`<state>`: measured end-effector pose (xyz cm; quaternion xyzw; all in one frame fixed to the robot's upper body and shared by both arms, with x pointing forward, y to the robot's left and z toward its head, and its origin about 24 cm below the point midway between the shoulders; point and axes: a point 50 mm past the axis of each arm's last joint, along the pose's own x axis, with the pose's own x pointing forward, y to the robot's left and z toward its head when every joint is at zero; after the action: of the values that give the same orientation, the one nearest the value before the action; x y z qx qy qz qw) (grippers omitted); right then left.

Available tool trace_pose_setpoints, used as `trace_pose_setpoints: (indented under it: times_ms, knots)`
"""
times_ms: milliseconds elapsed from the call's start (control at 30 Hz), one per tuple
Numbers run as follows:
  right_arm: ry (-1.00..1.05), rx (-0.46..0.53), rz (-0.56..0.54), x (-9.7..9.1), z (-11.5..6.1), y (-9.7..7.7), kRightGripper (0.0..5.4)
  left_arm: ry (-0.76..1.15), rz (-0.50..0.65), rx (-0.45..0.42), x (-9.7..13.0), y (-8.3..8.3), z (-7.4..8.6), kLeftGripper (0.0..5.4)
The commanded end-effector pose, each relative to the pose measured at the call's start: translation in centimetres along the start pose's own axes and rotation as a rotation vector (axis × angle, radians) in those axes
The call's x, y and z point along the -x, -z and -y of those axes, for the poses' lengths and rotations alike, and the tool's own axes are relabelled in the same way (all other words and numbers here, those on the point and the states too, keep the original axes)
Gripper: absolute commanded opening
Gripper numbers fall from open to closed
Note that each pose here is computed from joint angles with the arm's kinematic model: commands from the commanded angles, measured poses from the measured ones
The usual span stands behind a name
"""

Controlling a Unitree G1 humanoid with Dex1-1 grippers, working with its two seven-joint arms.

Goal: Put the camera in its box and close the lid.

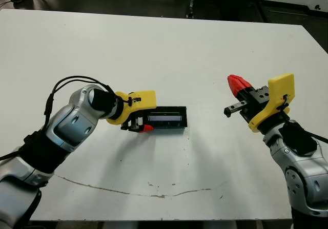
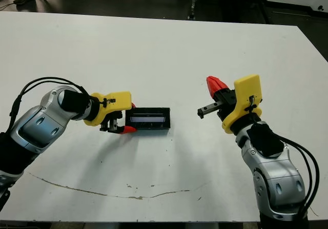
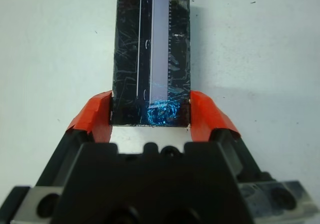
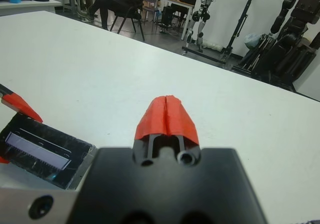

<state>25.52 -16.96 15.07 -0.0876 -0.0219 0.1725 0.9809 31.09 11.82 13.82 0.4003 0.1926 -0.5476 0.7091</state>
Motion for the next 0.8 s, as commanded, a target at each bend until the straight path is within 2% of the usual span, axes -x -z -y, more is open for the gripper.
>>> trace_pose_setpoints:
  times_ms: [33, 200, 367, 500, 800]
  knots:
    - [0.006, 0.013, -0.007, 0.1, 0.3, 0.2, 0.00, -0.064, 0.064, -0.037, 1.9, -1.9, -3.2, 3.22]
    - [0.005, 0.005, -0.011, 0.1, 0.2, 0.3, 0.00, -0.047, 0.063, -0.048, 2.4, -1.8, -4.9, 3.20]
    - [0.005, -0.008, -0.013, 0.1, 0.2, 0.3, 0.00, 0.003, 0.064, -0.059, 2.2, -1.2, -5.0, 3.20]
    - [0.007, -0.002, -0.015, 0.2, 0.2, 0.3, 0.00, 0.108, 0.078, -0.014, 1.9, -0.5, -5.4, 3.20]
    - [0.010, -0.007, -0.014, 0.1, 0.2, 0.4, 0.00, 0.184, 0.058, 0.025, 1.5, 0.6, -6.2, 3.18]
